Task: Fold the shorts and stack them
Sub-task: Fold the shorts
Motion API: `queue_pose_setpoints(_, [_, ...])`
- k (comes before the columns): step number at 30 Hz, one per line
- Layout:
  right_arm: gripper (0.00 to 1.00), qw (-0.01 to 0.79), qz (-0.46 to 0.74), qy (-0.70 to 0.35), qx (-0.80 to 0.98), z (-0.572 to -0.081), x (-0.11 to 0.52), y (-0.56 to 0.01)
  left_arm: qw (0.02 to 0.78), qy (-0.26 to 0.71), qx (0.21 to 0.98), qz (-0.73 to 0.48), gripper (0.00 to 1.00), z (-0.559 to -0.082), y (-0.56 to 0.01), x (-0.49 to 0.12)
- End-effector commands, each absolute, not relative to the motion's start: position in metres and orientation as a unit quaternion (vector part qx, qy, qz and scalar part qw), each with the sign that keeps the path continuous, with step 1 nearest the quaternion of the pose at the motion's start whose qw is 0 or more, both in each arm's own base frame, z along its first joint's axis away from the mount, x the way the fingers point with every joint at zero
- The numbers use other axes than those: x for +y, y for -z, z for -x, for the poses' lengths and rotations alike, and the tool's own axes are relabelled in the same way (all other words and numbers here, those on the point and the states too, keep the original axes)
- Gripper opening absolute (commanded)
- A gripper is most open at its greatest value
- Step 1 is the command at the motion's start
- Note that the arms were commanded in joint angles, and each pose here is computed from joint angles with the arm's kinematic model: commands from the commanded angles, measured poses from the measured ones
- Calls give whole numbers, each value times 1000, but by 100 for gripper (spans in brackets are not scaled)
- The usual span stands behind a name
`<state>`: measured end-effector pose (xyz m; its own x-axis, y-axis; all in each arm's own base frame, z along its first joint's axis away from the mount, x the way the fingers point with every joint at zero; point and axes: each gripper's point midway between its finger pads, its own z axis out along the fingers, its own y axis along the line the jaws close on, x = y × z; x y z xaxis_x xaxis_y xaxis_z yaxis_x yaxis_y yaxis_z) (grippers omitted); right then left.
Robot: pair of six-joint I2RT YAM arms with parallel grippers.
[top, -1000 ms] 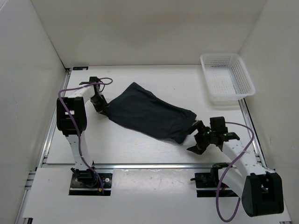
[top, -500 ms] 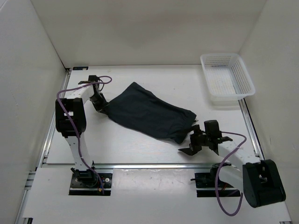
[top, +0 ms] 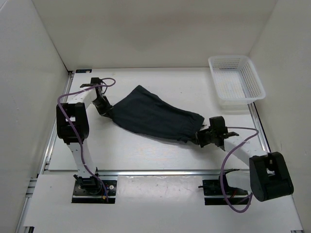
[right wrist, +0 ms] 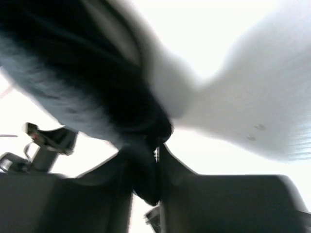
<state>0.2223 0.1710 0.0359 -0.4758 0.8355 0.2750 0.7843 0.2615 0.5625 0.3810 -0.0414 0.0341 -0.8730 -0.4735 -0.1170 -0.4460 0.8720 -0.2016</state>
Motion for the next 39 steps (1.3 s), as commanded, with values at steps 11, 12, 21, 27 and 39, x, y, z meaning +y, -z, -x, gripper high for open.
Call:
queue_pose_setpoints(11, [0, 209, -365, -280, 863, -378, 115, -152, 240, 170, 929, 226, 10, -459, -198, -38])
queue_pose_setpoints(12, [0, 246, -348, -293, 856, -401, 112, -187, 249, 183, 925, 220, 10, -464, -212, -42])
queue_pose_setpoints(21, [0, 267, -217, -269, 900, -376, 120, -200, 283, 192, 912, 224, 10, -440, -245, -37])
queue_pose_setpoints(27, [0, 188, -52, -238, 951, -304, 141, -137, 201, 130, 931, 277, 10, -336, -148, -25])
queue_pose_setpoints(39, [84, 140, -132, -131, 972, -249, 100, -99, 179, 82, 941, 275, 75, -327, -117, -11])
